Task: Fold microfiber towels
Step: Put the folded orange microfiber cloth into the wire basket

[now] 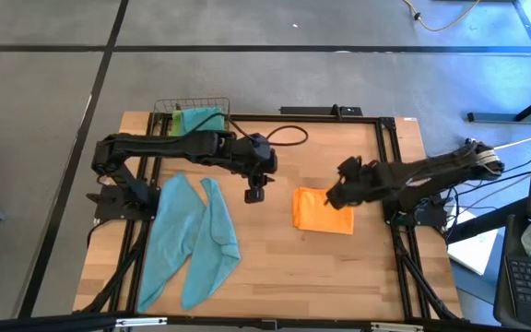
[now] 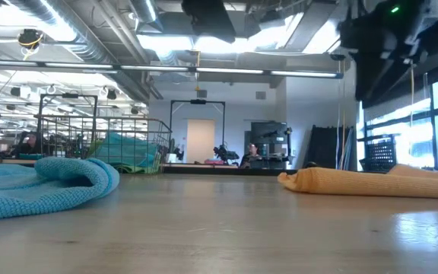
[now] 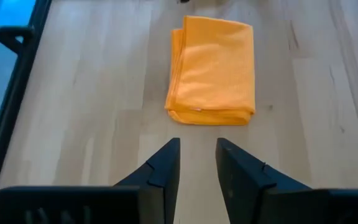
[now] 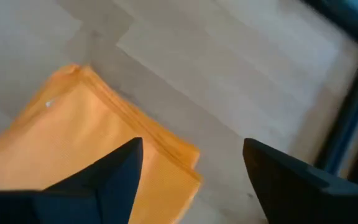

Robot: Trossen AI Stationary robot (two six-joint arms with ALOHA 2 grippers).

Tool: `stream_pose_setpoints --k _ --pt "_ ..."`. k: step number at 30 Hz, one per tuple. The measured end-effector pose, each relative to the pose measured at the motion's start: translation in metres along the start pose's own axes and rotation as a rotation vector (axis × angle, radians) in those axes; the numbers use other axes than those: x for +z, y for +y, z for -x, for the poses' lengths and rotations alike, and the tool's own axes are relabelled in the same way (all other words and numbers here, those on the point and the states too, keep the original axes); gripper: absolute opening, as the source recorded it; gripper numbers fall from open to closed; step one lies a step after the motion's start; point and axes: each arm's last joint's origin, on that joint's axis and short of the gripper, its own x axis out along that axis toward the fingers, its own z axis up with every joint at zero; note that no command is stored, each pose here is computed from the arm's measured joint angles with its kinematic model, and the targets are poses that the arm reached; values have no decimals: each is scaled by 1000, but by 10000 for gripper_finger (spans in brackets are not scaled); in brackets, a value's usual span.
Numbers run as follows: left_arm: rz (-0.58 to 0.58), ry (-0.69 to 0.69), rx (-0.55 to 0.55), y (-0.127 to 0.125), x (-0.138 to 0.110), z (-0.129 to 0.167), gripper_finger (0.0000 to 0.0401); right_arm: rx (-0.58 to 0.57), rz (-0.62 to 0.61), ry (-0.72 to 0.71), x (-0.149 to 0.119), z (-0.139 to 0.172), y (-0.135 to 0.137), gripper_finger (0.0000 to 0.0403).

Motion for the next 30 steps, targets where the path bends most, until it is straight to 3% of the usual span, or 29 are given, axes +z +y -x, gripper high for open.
stream_pose_setpoints --k 6,10,15,20,24,30 --pt "24 4 -19 -4 0 1 95 212 52 192 34 -37 6 280" --pt "9 59 -20 -6 -7 10 94 220 120 191 54 -48 -2 280" --pt "46 11 -11 -4 -8 38 94 296 275 242 64 -61 -15 279" --pt "179 -47 5 -3 -8 61 94 438 155 488 65 -94 -38 257" --pt "264 -78 54 -7 -9 71 94 488 89 537 67 -110 -57 248" --pt "278 -90 99 -17 -9 75 94 482 79 569 61 -124 -85 270"
